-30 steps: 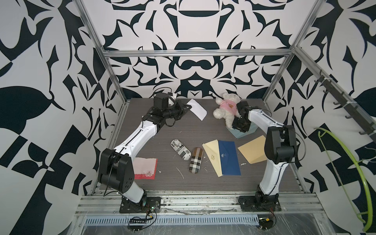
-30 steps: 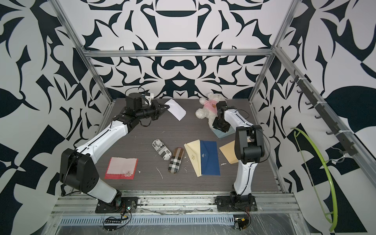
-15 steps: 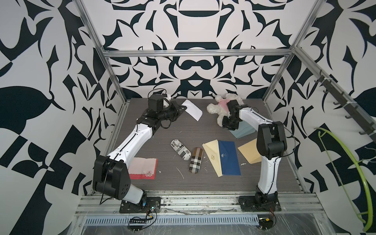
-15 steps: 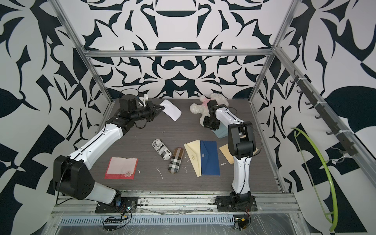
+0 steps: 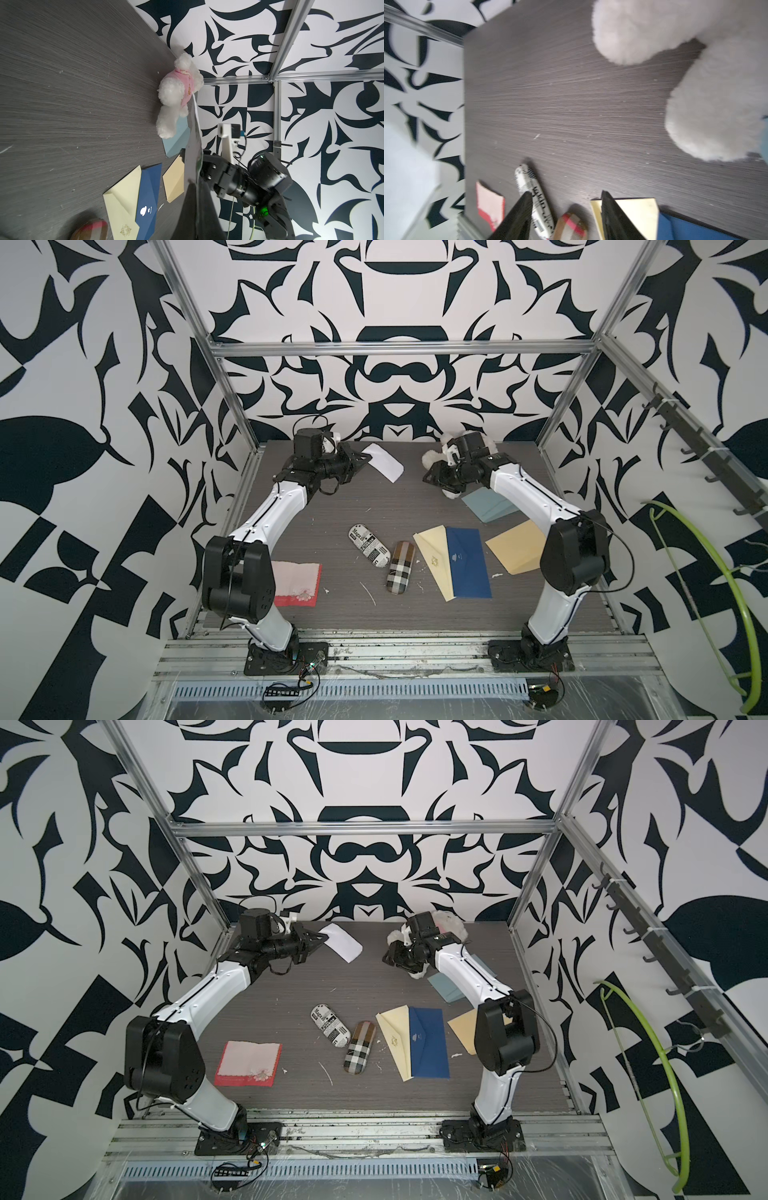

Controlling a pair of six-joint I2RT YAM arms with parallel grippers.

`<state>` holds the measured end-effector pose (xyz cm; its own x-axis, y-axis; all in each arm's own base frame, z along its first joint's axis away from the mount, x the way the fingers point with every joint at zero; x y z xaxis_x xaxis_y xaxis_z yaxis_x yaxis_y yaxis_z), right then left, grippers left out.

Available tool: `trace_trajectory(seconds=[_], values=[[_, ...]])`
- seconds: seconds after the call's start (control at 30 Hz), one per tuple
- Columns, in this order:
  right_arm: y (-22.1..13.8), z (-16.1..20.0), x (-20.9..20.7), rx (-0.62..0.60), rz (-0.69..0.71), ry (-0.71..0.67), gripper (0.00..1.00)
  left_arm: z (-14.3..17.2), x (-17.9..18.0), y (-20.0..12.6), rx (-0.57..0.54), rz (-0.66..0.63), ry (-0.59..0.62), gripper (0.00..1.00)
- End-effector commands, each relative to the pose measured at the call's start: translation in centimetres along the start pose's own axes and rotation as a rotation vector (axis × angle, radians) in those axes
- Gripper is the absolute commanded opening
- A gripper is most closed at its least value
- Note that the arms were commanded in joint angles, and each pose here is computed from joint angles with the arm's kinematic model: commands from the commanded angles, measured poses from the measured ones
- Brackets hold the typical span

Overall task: Take the letter paper out of the envelope
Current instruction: Adjust the distractor at the center of the board, then unfold the letter paper.

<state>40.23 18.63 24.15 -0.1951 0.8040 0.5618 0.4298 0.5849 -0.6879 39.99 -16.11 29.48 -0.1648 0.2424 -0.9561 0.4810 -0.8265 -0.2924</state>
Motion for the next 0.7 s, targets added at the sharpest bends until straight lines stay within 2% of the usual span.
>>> trace_trajectory(seconds=[0.0,0.27,0.67], values=[[-2.2,-1.7,3.2,-0.102,-0.238,0.048,0.56,0.1,-1.4,-0.4,0.119,0.054,0.042,0.0],[-3.0,-2.0,4.6,-0.166,-0.433,0.227,0.48,0.3,-1.9,-0.7,0.216,0.091,0.081,0.0],[-3.5,-1.9,5.7,-0.153,-0.525,0.31,0.46,0.4,-1.7,-0.5,0.257,0.091,0.068,0.0]])
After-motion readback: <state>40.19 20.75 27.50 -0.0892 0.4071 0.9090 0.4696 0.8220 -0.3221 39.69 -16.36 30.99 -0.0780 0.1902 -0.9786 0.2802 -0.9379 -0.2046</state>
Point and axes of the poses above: each gripper's point midway between its finger pads, its own y axis out along the fingers, its own x axis along the line the jaws close on, z = x × y, the point moved 7 cm from there along -y, back along the fingers, and after that the axes turned 9 degrees about -y, right-handed, at the moved point
